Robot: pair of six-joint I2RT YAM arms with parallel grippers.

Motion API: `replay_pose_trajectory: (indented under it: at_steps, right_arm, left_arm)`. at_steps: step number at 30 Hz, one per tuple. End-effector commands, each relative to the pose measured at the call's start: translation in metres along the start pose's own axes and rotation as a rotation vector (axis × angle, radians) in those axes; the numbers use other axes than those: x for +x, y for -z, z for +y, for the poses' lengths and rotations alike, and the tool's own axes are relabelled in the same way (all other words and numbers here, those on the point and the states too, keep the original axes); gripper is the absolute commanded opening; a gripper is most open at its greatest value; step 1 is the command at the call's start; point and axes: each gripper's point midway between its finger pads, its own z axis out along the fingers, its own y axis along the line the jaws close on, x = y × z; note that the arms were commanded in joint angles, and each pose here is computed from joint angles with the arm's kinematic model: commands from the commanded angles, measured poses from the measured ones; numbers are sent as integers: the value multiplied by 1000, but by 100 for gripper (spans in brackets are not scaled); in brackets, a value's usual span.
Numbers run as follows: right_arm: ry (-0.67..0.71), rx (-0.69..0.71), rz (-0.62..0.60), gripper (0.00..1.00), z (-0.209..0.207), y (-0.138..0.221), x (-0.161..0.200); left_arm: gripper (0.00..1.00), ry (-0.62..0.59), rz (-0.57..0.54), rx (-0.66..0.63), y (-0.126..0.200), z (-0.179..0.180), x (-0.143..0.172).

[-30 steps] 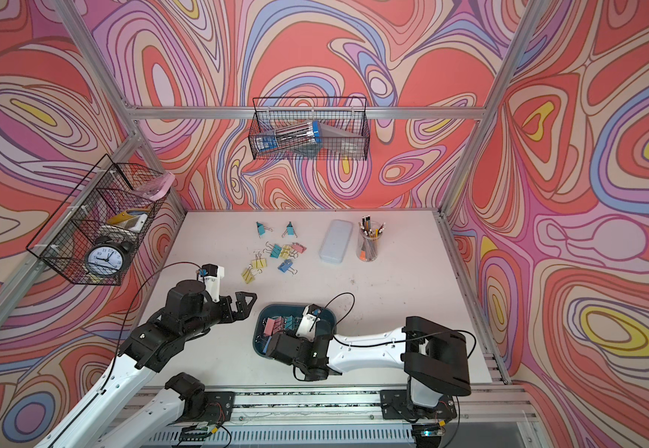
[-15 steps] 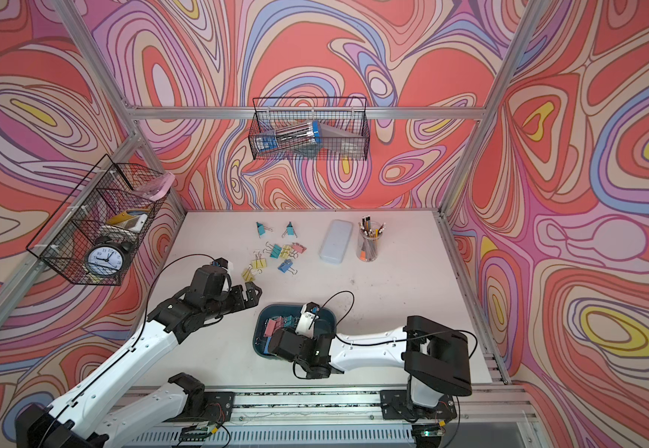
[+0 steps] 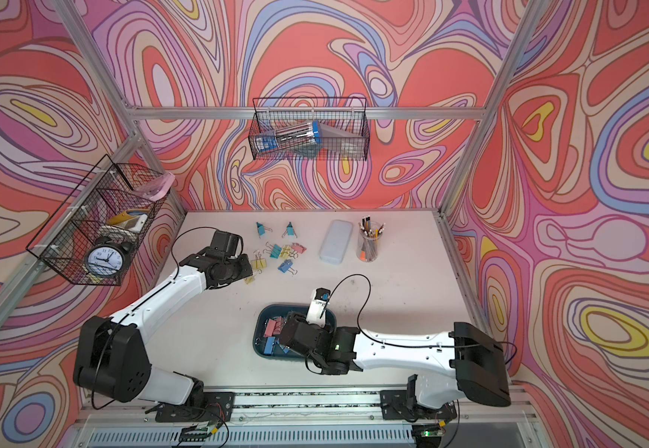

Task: Put the binder clips in the storage box
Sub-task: Pick up the binder clip at the center of the board.

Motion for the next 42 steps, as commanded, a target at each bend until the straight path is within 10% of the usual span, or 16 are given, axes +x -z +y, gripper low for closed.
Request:
replay_pose_trajectory:
  at_steps: [1,13,24,42]
  right_arm:
    - [58,40,-28,62,-6,1,-11]
    - [13,47,-30,63,-14,-1,-10]
    - [3,46,-20,63,-16,-2,-7]
    - [-69,42,-39,83,-45,-18,-52]
  left_arm:
    - [43,-78,0,-139,-13,15,-11]
    - [40,-200,139,-265,-72,5,-15]
    - [13,-225,230,-343,-87,19,4]
    - [0,-242,124,10,37,-55,-3]
